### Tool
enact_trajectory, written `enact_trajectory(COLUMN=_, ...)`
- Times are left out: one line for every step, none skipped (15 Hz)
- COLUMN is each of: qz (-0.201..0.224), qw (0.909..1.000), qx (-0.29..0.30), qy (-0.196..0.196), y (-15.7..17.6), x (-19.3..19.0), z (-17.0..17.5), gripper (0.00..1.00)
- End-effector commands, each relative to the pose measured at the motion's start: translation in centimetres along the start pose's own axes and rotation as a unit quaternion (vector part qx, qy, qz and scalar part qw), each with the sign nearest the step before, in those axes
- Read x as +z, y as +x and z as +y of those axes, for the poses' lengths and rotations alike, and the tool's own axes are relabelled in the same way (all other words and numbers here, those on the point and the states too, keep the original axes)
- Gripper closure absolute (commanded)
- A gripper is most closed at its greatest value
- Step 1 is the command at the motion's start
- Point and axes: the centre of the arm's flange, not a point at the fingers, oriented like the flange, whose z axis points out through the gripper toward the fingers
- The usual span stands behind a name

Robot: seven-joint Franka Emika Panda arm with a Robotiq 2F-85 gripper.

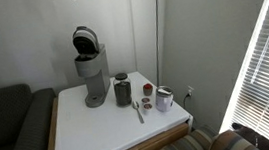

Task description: Close the coffee maker

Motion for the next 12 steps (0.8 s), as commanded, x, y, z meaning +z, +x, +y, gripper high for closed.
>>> enact_trajectory(qz=0.001, qw=1.0, qx=0.0, qy=0.0, y=0.1, x=0.2, z=0.0, gripper=0.0)
enact_trajectory(qz=0.012, qw=0.9999, qx=0.006, qy=0.009, y=-0.6, x=0.4, z=0.2, gripper=0.0)
enact_trajectory(qz=0.014, qw=0.9997, qx=0.008, qy=0.016, y=-0.7, x=0.7, z=0.2, gripper=0.0)
enact_trajectory(qz=0.013, qw=0.9996, qx=0.003, qy=0.024, y=-0.2, x=1.0, z=0.1, gripper=0.0)
enact_trajectory(qz=0.01, qw=0.9995, qx=-0.004, qy=0.028, y=0.5, x=1.3, z=0.1, gripper=0.0)
enact_trajectory(qz=0.011, qw=0.9994, qx=-0.013, qy=0.031, y=1.0, x=1.6, z=0.0, gripper=0.0)
enact_trajectory(qz=0.008, qw=0.9991, qx=-0.023, qy=0.034, y=1.7, x=1.9, z=-0.2, gripper=0.0)
enact_trajectory(qz=0.005, qw=0.9988, qx=-0.033, qy=0.035, y=2.3, x=2.1, z=-0.4, gripper=0.0)
enact_trajectory(qz=0.003, qw=0.9983, qx=-0.047, qy=0.034, y=3.3, x=2.4, z=-0.5, gripper=0.0)
enact_trajectory(qz=0.003, qw=0.9978, qx=-0.056, qy=0.035, y=3.9, x=2.6, z=-0.7, gripper=0.0)
enact_trajectory(qz=0.006, qw=0.9972, qx=-0.066, qy=0.036, y=4.8, x=2.8, z=-0.8, gripper=0.0)
enact_trajectory(qz=0.008, qw=0.9964, qx=-0.075, qy=0.037, y=5.4, x=2.9, z=-0.9, gripper=0.0)
